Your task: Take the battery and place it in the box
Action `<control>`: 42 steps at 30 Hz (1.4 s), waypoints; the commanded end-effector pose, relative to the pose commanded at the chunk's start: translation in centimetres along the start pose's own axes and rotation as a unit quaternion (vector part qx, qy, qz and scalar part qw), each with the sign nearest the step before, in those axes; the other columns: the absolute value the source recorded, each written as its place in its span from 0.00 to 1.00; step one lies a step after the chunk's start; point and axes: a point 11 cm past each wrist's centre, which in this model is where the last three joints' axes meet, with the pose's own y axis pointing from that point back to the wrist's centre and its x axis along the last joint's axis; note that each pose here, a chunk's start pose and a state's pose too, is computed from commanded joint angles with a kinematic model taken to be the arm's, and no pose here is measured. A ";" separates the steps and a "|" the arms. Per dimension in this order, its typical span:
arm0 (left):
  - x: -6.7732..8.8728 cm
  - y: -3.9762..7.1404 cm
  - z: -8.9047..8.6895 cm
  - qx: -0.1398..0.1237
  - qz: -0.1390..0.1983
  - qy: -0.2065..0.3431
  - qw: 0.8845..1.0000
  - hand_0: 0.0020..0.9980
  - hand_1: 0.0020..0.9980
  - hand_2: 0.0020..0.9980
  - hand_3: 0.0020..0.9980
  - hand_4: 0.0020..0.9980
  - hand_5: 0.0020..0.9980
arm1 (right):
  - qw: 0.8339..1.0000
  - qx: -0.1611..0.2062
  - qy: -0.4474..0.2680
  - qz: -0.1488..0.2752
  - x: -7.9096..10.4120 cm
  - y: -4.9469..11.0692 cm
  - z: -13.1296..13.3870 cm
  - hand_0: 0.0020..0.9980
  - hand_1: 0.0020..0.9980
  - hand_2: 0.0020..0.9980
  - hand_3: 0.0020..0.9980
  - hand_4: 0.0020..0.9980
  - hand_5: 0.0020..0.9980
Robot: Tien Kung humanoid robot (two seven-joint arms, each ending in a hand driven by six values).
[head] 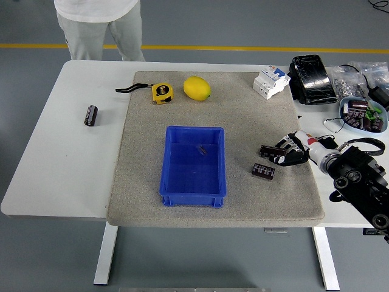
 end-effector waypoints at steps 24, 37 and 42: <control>0.2 0.0 0.2 -0.003 0.002 0.001 1.000 0.61 0.57 0.63 0.70 0.73 0.71 | 0.997 0.025 -0.077 -0.018 1.2 0.7 -2.3 0.49 0.43 0.47 0.47 0.82 0.20; 0.3 0.0 0.1 -0.001 0.002 0.001 1.000 0.61 0.57 0.63 0.70 0.73 0.71 | 0.995 0.071 -0.073 -0.016 2.3 1.7 -5.7 0.48 0.43 0.47 0.47 0.82 0.21; 0.3 0.0 0.0 0.000 0.002 0.000 1.000 0.61 0.57 0.63 0.69 0.73 0.71 | 0.993 0.093 -0.067 -0.025 1.8 2.3 -7.4 0.48 0.43 0.47 0.47 0.82 0.21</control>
